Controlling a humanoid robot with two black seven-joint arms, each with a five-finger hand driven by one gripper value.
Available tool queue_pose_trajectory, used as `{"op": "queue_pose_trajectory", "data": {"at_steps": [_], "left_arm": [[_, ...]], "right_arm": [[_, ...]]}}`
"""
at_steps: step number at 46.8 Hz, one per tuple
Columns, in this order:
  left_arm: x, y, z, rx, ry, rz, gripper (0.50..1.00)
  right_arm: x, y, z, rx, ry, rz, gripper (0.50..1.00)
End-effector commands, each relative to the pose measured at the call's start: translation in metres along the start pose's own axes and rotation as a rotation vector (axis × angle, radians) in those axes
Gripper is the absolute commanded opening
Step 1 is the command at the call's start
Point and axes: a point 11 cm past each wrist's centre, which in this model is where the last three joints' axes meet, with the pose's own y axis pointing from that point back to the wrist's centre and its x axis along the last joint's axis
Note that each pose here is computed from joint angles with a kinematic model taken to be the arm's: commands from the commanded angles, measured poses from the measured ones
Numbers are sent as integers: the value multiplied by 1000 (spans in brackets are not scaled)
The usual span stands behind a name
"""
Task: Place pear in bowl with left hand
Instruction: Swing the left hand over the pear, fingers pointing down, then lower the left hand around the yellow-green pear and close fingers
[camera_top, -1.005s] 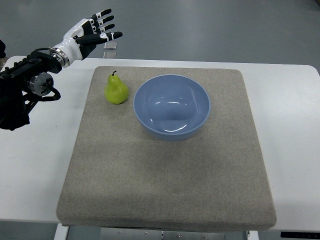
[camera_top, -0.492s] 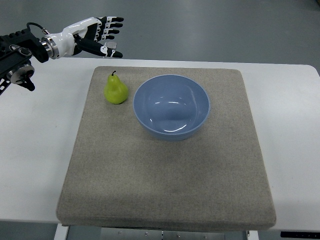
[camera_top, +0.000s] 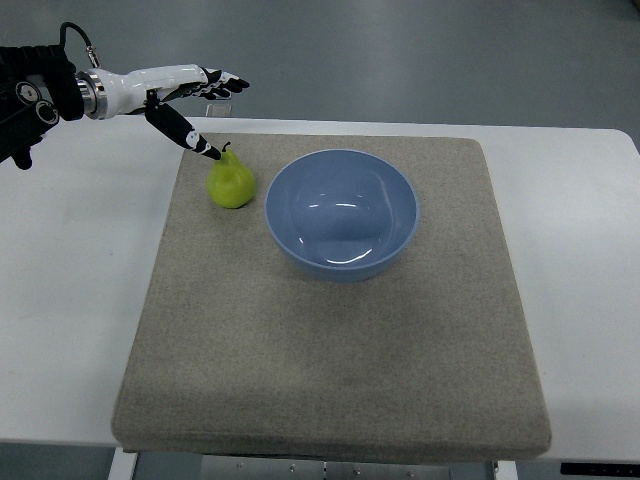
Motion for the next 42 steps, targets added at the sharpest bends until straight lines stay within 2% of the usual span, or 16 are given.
{"op": "queue_pose_trajectory", "data": {"at_steps": [1,9,21,29,42], "left_arm": [[-1,0,-1,21,-57,-14,984],[-7,-3,-5,61,-195,-58,977],[-21,-15,9,37,-350,-63,975],[-30,-24,15,23,-361,-76,975],[-45,-27,6,34,-340,-100,990]], "right_arm": [[0,0,0,0,0,1,926],[0,0,0,0,0,1,926],[0,0,0,0,0,0,926],[0,0,0,0,0,1,926],[0,0,0,0,0,0,926]]}}
